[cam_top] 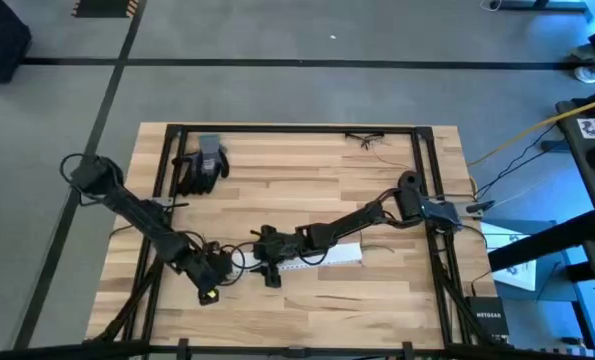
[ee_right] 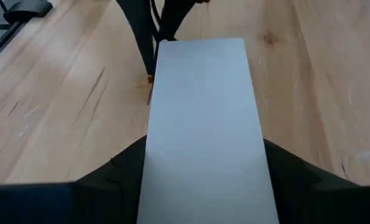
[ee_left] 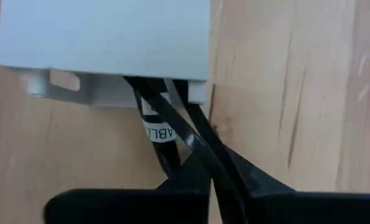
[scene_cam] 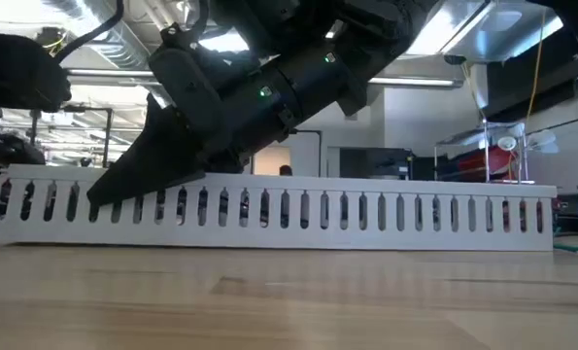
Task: Ziptie cables
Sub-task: Close the white cable duct
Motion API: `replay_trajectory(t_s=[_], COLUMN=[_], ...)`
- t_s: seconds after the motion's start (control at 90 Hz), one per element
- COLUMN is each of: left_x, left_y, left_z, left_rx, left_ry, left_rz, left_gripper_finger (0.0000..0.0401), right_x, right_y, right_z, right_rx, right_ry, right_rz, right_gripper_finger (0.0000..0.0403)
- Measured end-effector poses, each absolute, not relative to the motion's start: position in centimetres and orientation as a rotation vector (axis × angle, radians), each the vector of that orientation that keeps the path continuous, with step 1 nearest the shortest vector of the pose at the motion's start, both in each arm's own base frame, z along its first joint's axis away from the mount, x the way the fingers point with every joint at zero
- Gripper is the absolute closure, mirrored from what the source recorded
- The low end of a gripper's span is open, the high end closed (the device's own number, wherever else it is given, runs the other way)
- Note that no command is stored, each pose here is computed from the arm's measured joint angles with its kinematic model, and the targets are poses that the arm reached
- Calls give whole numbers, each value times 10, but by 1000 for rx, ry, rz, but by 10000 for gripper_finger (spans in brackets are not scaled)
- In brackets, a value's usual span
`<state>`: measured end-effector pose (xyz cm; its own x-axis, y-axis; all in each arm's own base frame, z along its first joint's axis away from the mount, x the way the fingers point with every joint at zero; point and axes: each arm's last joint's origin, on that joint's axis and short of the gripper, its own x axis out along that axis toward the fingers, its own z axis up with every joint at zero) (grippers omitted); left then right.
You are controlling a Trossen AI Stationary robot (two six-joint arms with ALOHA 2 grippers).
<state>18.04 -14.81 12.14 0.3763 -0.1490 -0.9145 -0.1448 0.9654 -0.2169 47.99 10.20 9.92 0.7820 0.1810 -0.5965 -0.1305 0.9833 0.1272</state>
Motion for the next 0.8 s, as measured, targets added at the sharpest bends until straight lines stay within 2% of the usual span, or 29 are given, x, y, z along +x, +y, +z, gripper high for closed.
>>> replay_trajectory(t_s=[0.189,0.333,0.444,0.633,0.8], left_x=[183,182,178,165,151], left_y=[-147,-149,-149,-145,-139], left_z=[122,125,138,164,155], left_rx=[-330,-329,-336,-311,-274], left_ry=[1186,1250,1300,1353,1410], left_rz=[11,-68,-46,30,136], left_gripper_finger=[303,264,261,282,286], right_x=[480,480,480,480,481], right_y=[102,102,102,102,101], right_z=[99,99,99,99,100], right_rx=[81,82,82,82,84], right_ry=[652,652,652,650,645], right_rz=[170,171,171,172,170], right_gripper_finger=[175,175,175,175,175])
